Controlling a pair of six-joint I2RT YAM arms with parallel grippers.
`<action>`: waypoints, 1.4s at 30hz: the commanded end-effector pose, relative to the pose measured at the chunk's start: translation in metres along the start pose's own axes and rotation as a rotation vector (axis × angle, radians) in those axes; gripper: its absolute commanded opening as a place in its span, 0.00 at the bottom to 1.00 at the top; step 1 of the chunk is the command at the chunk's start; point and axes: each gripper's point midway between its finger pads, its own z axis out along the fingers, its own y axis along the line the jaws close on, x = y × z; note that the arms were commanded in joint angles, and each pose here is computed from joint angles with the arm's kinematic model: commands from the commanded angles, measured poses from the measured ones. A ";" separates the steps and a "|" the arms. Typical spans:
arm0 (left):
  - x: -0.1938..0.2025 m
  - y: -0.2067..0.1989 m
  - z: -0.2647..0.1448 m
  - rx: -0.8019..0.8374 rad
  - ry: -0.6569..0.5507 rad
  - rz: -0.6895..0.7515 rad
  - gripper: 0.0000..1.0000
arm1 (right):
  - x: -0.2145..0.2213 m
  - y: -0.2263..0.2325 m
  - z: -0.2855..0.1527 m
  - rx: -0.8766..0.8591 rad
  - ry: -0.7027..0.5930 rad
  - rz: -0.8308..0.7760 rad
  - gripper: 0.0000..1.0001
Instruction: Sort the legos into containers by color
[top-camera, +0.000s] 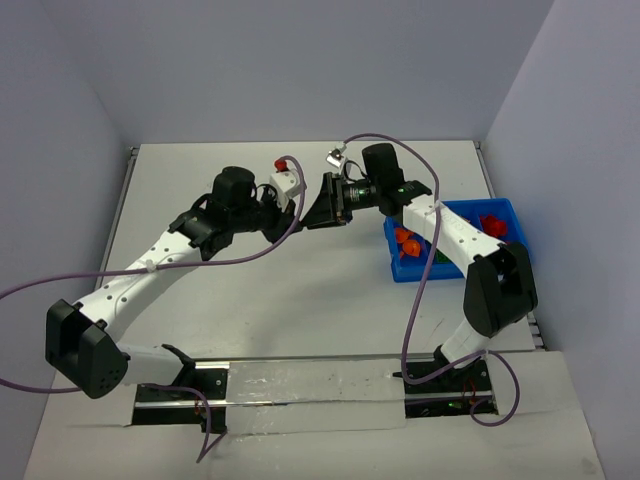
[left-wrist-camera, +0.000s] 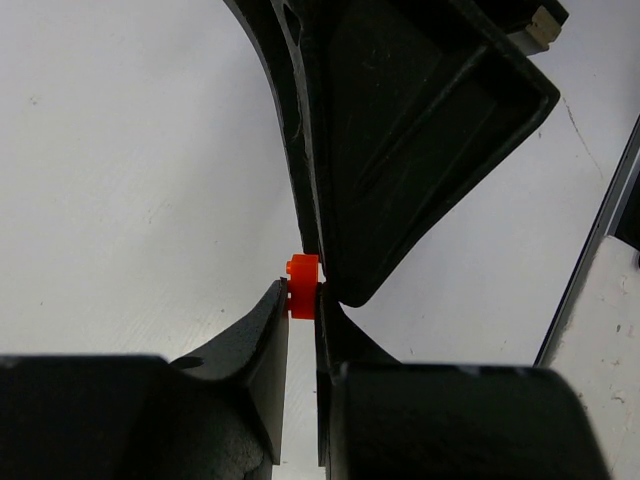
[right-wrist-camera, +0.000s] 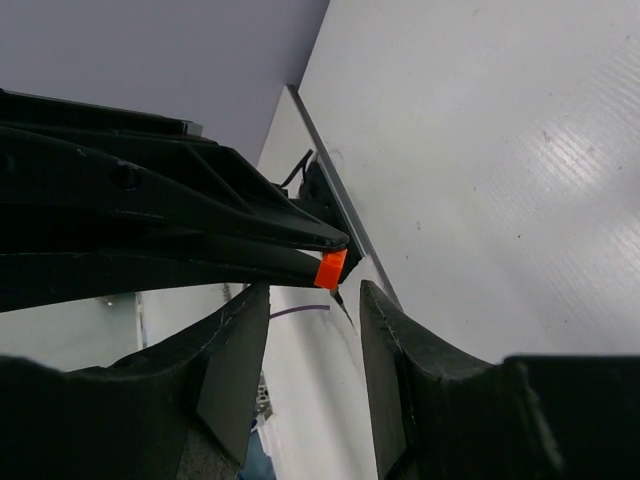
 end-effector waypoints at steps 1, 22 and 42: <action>-0.036 -0.010 -0.004 0.024 -0.085 0.053 0.00 | -0.004 0.004 0.001 -0.048 -0.005 -0.005 0.47; -0.047 -0.009 -0.001 0.024 -0.098 0.039 0.02 | -0.003 -0.001 -0.002 -0.067 -0.002 0.012 0.25; -0.025 0.087 -0.040 -0.234 -0.116 -0.218 0.99 | -0.036 -0.092 -0.130 0.545 -0.167 -0.213 0.00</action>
